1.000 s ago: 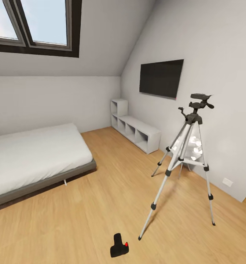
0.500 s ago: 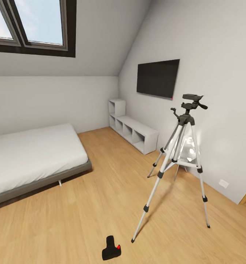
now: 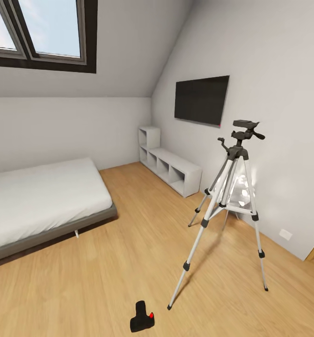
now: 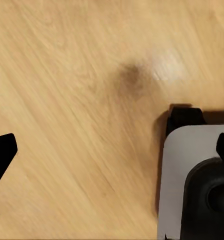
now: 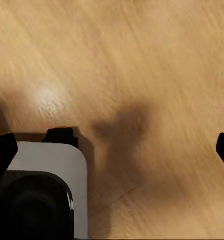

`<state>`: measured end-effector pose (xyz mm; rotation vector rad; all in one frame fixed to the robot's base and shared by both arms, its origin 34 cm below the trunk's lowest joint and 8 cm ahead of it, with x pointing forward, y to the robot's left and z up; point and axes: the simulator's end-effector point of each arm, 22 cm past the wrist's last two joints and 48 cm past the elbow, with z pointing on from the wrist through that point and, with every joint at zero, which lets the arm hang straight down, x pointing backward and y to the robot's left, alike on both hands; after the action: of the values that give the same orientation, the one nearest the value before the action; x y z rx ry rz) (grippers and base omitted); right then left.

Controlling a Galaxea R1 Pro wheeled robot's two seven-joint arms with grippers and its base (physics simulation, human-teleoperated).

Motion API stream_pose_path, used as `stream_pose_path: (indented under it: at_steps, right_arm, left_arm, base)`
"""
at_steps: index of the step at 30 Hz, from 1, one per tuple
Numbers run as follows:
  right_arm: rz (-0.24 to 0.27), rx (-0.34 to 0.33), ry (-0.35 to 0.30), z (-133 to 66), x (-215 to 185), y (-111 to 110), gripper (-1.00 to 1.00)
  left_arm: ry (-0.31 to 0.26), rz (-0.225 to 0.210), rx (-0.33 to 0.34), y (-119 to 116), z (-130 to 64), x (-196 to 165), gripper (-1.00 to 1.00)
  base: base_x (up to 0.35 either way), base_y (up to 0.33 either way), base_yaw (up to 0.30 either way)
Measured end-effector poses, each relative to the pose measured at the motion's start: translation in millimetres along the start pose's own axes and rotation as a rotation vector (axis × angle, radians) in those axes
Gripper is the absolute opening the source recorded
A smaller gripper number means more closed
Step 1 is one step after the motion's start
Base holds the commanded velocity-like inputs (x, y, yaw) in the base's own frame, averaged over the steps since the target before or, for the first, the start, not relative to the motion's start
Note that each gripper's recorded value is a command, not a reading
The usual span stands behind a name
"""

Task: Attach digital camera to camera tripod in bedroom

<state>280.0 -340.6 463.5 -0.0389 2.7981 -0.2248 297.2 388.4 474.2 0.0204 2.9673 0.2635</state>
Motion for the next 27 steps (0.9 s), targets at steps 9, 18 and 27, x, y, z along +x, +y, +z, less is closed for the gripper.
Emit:
stream_pose_path:
  at_steps: [9,18,27]
  right_arm:
    - [0.032,0.027,-0.354,-22.8,-169.4,-10.3,1.0]
    - [0.047,0.026,-0.529,-52.1,-240.0,-12.9,1.0]
    - [0.066,0.024,-0.8,-88.7,-286.5,-13.1,1.0]
  left_arm:
    - [-0.138,0.004,0.036,-10.4,-57.1,-133.9,1.0]
    - [-0.234,0.021,0.173,-38.0,-95.7,-186.9,1.0]
    - [-0.344,0.033,0.198,-45.2,-105.4,-211.7,1.0]
  base:
    - [0.0,0.0,0.0]
    - [0.0,0.0,0.0]
    - [0.0,0.0,0.002]
